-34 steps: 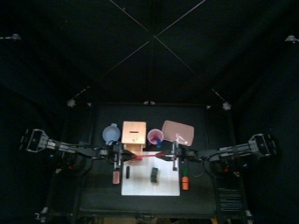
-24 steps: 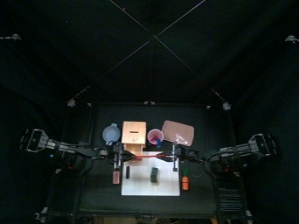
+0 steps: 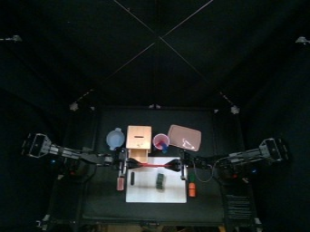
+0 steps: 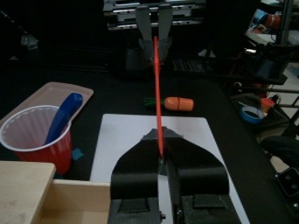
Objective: Place sushi on board then cut the sushi with the knife then place the pieces on the plate
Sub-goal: Cut the sushi into 4 pieces
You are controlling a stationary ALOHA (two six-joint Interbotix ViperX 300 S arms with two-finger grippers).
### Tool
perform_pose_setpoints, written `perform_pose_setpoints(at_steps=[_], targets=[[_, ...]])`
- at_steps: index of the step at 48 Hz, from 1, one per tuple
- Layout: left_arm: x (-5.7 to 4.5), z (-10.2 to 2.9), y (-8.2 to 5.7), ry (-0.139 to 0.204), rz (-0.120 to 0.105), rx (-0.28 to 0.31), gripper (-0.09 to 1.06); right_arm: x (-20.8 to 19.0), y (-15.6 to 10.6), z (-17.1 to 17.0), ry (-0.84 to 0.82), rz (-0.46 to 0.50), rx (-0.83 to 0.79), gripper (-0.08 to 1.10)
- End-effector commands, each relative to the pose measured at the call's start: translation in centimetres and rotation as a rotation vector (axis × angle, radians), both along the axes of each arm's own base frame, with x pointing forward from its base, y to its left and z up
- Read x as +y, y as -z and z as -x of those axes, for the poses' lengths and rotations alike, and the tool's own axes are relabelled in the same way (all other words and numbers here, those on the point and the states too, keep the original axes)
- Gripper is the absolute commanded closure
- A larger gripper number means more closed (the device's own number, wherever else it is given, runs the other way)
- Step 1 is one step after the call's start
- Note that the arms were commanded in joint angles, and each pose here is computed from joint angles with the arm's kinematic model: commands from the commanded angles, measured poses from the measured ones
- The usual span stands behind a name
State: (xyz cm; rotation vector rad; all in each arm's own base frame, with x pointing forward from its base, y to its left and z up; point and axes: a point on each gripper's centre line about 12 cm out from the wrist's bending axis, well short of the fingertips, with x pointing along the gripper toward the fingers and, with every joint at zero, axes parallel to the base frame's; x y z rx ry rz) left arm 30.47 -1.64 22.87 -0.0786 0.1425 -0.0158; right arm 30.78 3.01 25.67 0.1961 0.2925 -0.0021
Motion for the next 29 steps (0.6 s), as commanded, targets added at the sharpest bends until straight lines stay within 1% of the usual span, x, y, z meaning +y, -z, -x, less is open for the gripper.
perform_pose_setpoints(at_steps=[1, 5, 9, 11, 12, 13, 17, 19, 20, 22, 23, 28, 29], targets=[[-0.4, -1.2, -0.2, 0.016, -0.014, -0.004, 0.65, 0.9, -0.5, 0.8, -0.046, -0.018, 0.018, 0.64], [-0.9, -2.0, 0.2, 0.037, -0.027, 0.010, 0.64, 1.1, -0.3, 1.2, -0.065, -0.032, 0.049, 0.64], [-1.4, -2.9, 0.5, 0.060, -0.049, 0.021, 0.62, 1.4, 0.0, 1.6, -0.082, -0.054, 0.080, 0.64], [-1.6, -3.3, 0.8, 0.071, -0.061, 0.029, 0.61, 1.5, 0.3, 1.9, -0.091, -0.068, 0.104, 0.64], [-1.7, -3.7, 1.0, 0.080, -0.072, 0.034, 0.61, 1.6, 0.3, 2.0, -0.097, -0.074, 0.113, 0.64], [-1.8, -3.9, 1.3, 0.085, -0.079, 0.041, 0.61, 1.7, 0.5, 2.1, -0.100, -0.078, 0.123, 0.64], [-2.0, -4.7, 2.0, 0.103, -0.102, 0.059, 0.61, 2.0, 1.2, 2.5, -0.125, -0.091, 0.177, 0.64], [-2.0, -5.2, 2.2, 0.107, -0.110, 0.063, 0.61, 2.1, 1.6, 2.8, -0.139, -0.097, 0.210, 0.64], [-2.0, -5.5, 2.5, 0.113, -0.120, 0.068, 0.61, 2.3, 1.9, 3.0, -0.150, -0.101, 0.233, 0.64], [-2.1, -5.9, 2.6, 0.119, -0.128, 0.071, 0.61, 2.3, 2.3, 3.2, -0.159, -0.104, 0.259, 0.64], [-2.2, -6.2, 2.8, 0.128, -0.137, 0.074, 0.61, 2.3, 2.6, 3.3, -0.162, -0.105, 0.271, 0.64], [-2.5, -7.3, 3.4, 0.154, -0.169, 0.090, 0.61, 2.4, 3.3, 3.7, -0.170, -0.106, 0.304, 0.64], [-2.5, -7.5, 3.5, 0.157, -0.173, 0.093, 0.61, 2.4, 3.4, 3.8, -0.171, -0.106, 0.306, 0.64]])
